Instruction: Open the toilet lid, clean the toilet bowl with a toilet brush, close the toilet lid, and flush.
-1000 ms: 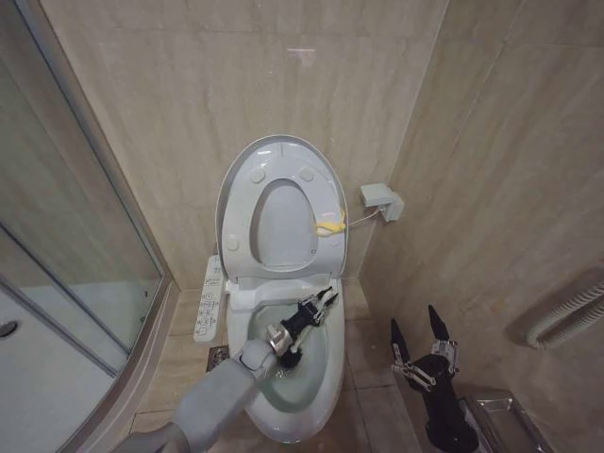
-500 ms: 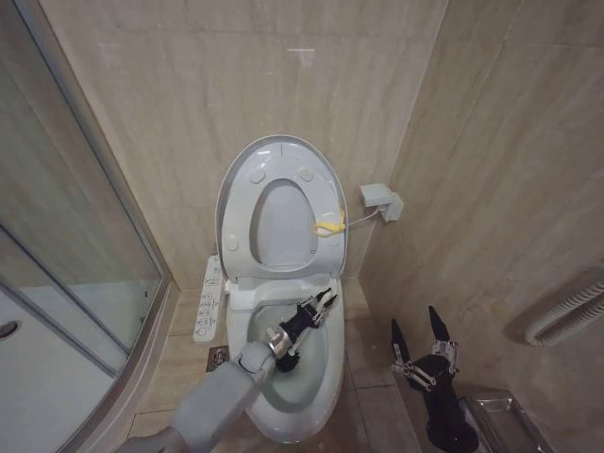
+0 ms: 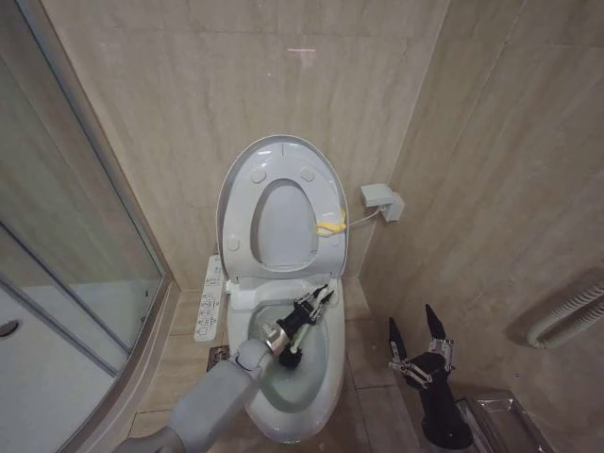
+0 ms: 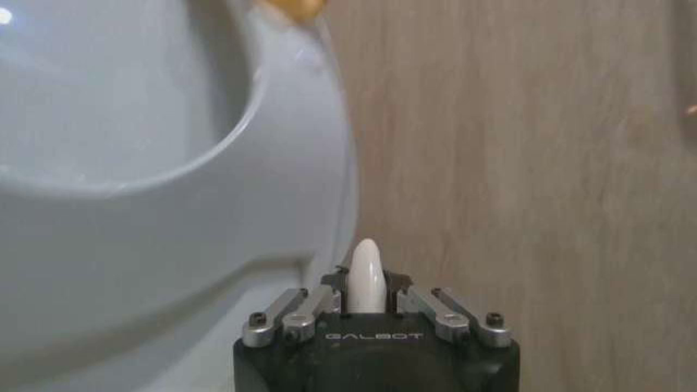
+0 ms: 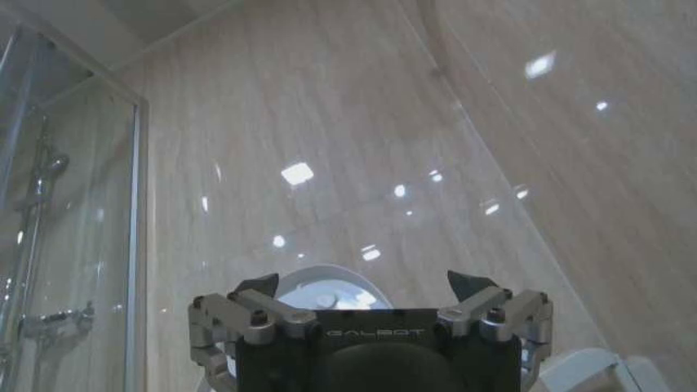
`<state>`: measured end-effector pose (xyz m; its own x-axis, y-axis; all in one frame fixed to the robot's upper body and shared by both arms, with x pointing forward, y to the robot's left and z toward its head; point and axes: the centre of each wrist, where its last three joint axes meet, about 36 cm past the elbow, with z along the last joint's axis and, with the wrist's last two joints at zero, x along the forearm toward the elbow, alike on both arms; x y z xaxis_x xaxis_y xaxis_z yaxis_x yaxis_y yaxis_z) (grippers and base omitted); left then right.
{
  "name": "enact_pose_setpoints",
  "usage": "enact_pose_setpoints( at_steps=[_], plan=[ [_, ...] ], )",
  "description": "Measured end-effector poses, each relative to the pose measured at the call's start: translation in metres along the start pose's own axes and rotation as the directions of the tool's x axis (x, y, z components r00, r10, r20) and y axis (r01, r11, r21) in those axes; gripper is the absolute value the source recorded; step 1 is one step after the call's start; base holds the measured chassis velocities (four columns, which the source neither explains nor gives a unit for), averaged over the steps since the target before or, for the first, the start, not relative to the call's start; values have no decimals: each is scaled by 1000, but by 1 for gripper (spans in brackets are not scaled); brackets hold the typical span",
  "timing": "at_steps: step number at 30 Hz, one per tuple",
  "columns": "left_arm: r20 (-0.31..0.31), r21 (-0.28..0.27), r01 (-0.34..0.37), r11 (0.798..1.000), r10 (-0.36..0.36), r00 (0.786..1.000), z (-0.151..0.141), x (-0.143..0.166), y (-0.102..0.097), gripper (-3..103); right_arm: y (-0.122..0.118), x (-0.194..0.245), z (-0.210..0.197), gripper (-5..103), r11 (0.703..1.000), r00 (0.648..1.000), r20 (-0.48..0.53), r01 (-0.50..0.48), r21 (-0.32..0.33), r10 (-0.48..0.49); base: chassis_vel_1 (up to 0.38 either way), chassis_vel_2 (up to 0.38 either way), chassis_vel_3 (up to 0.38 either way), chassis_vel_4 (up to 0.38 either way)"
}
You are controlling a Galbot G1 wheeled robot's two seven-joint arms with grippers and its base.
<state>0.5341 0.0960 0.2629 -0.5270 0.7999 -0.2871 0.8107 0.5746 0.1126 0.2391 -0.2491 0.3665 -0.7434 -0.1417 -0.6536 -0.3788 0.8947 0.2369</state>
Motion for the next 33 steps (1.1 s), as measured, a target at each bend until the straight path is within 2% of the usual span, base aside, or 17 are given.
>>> enact_pose_setpoints(
  at_steps=[1,3,6,7,8,9,12,14,20,23,30,31,33],
  plan=[
    [0,0,0,1000,0,1000,0,0,0,23,0,0,0,100,1000,1000,0,0,0,0,0,0,0,0],
    [65,3,-30,1000,30,997,-15,-28,-10,23,-1,0,1,100,1000,1000,0,0,0,0,0,0,0,0],
    [84,7,-40,999,39,996,-16,-39,-15,23,-1,0,1,100,1000,1000,-1,-1,0,1,0,0,0,0],
    [71,8,-40,999,40,997,-12,-38,-17,23,-1,0,1,100,1000,1000,-2,-1,0,1,0,0,0,0],
    [33,8,-36,999,35,999,0,-27,-18,23,-2,1,1,100,1000,1000,-3,-1,-2,1,0,0,0,0],
    [33,8,-36,999,35,999,0,-27,-18,23,-2,1,1,100,1000,1000,-3,-1,-2,1,0,0,0,0],
    [-19,11,-15,1000,15,1000,14,2,-19,23,-5,3,0,100,1000,1000,-5,-3,-1,3,0,0,0,0],
    [-13,12,-12,1000,12,1000,11,5,-20,23,-7,3,0,100,1000,1000,-6,-4,1,4,0,0,0,0],
    [45,20,-22,1000,21,999,-29,3,-15,23,-15,-3,12,100,1000,1000,6,-4,-7,4,0,0,0,0],
    [50,15,-31,999,31,998,-40,5,-9,23,-18,-5,19,100,1000,1000,4,-4,-12,4,0,0,0,0],
    [71,-15,-47,999,48,996,-98,38,6,23,-29,-3,39,100,1000,1000,-20,-12,-18,11,0,0,0,0],
    [71,-15,-47,999,48,996,-98,38,6,23,-29,-3,39,100,1000,1000,-20,-12,-18,11,0,0,0,0],
    [79,-27,-36,999,38,996,-124,57,12,23,-29,-2,44,100,1000,1000,-27,-14,-23,13,0,0,0,0]
  ],
)
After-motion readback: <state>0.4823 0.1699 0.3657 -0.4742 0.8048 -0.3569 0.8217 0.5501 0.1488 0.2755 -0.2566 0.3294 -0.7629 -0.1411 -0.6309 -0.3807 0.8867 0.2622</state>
